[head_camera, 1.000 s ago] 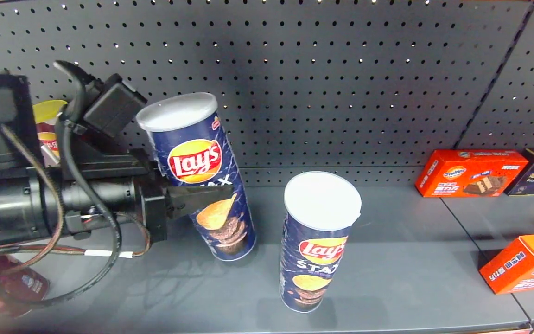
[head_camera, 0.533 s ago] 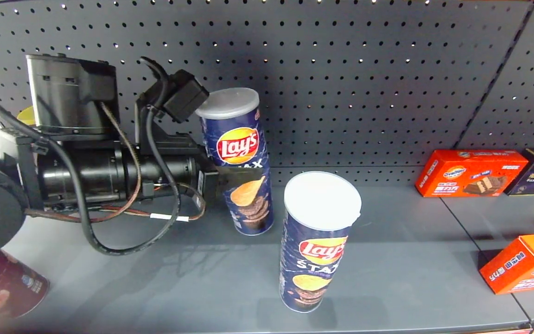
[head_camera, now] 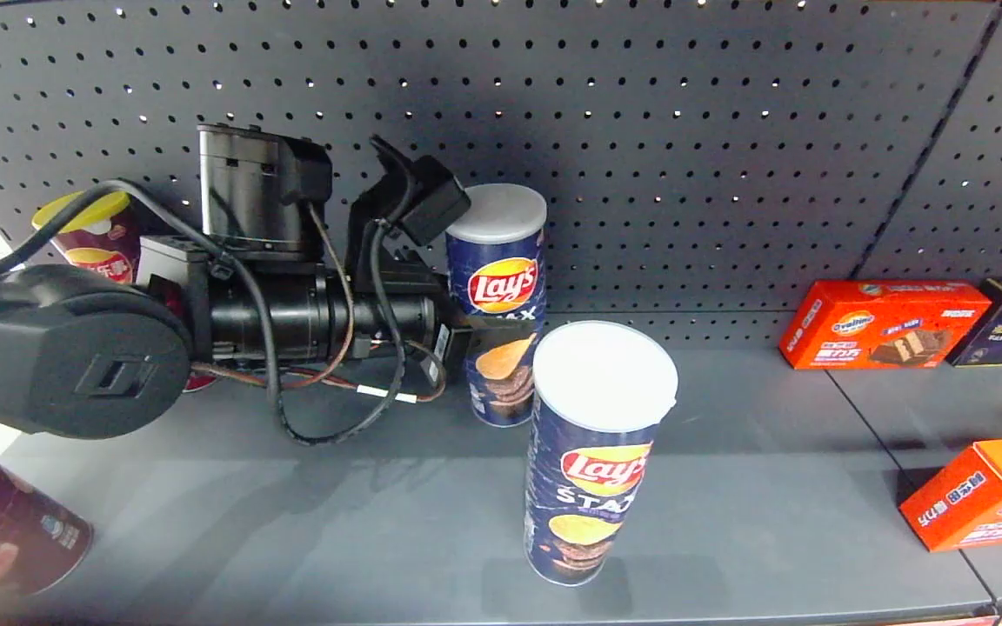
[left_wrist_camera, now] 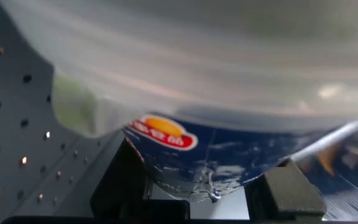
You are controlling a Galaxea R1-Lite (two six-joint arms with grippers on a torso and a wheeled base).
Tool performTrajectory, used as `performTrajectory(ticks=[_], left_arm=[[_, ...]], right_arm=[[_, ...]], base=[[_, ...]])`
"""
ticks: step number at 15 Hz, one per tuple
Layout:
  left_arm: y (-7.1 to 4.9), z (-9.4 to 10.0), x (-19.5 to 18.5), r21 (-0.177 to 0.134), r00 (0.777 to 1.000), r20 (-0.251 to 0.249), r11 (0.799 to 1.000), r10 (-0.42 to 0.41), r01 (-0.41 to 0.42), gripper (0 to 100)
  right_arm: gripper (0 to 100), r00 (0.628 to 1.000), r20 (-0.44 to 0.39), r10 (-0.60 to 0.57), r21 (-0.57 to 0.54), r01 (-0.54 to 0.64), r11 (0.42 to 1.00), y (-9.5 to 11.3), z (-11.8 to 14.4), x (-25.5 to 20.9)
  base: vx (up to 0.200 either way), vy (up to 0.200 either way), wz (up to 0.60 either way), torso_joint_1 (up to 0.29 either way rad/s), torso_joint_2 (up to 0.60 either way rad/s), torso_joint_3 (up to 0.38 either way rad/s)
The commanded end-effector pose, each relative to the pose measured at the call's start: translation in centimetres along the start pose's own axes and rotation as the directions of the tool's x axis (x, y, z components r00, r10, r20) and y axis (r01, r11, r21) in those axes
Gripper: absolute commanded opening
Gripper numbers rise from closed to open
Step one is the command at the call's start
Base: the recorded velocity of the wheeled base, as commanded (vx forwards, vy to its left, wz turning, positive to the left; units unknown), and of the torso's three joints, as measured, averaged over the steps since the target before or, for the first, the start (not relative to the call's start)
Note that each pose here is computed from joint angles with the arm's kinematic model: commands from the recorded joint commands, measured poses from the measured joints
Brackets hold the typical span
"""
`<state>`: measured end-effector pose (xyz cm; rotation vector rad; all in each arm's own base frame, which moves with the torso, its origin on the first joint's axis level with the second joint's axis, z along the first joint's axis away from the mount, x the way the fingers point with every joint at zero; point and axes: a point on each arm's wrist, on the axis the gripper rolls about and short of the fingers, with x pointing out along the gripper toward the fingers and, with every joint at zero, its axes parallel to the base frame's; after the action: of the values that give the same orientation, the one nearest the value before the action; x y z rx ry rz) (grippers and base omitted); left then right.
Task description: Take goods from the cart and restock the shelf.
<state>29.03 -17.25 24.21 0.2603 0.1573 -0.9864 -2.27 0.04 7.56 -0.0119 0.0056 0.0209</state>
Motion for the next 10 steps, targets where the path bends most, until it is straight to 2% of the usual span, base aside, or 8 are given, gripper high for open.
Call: performTrajectory(ticks=[1, 4, 6, 10], left_arm=[[0.9, -0.3, 2.2, 0.002, 1.0, -0.004, 1.0, -0.006, 0.006, 0], [1.1, 0.0, 3.3, 0.008, 1.0, 0.006, 1.0, -0.017, 0.017, 0], [1.3, -0.6, 3.8, 0.003, 1.0, -0.015, 1.0, -0.02, 0.02, 0], [2.4, -0.3, 4.8, 0.034, 1.0, 0.002, 0.999, -0.004, 0.004, 0]], right_arm=[[100, 1.0, -0.002, 0.001, 0.0, -0.001, 1.0, 0.0, 0.0, 0.0], [100, 1.0, -0.002, 0.001, 0.0, -0.001, 1.0, 0.0, 0.0, 0.0], [100, 1.0, -0.002, 0.001, 0.0, -0.001, 1.0, 0.0, 0.0, 0.0], [100, 1.0, -0.002, 0.001, 0.0, -0.001, 1.0, 0.0, 0.0, 0.0]], base=[[0.0, 0.0, 0.0, 0.0, 0.0, 0.0], [0.0, 0.0, 0.0, 0.0, 0.0, 0.0], [0.0, 0.0, 0.0, 0.0, 0.0, 0.0], [0.0, 0.0, 0.0, 0.0, 0.0, 0.0]])
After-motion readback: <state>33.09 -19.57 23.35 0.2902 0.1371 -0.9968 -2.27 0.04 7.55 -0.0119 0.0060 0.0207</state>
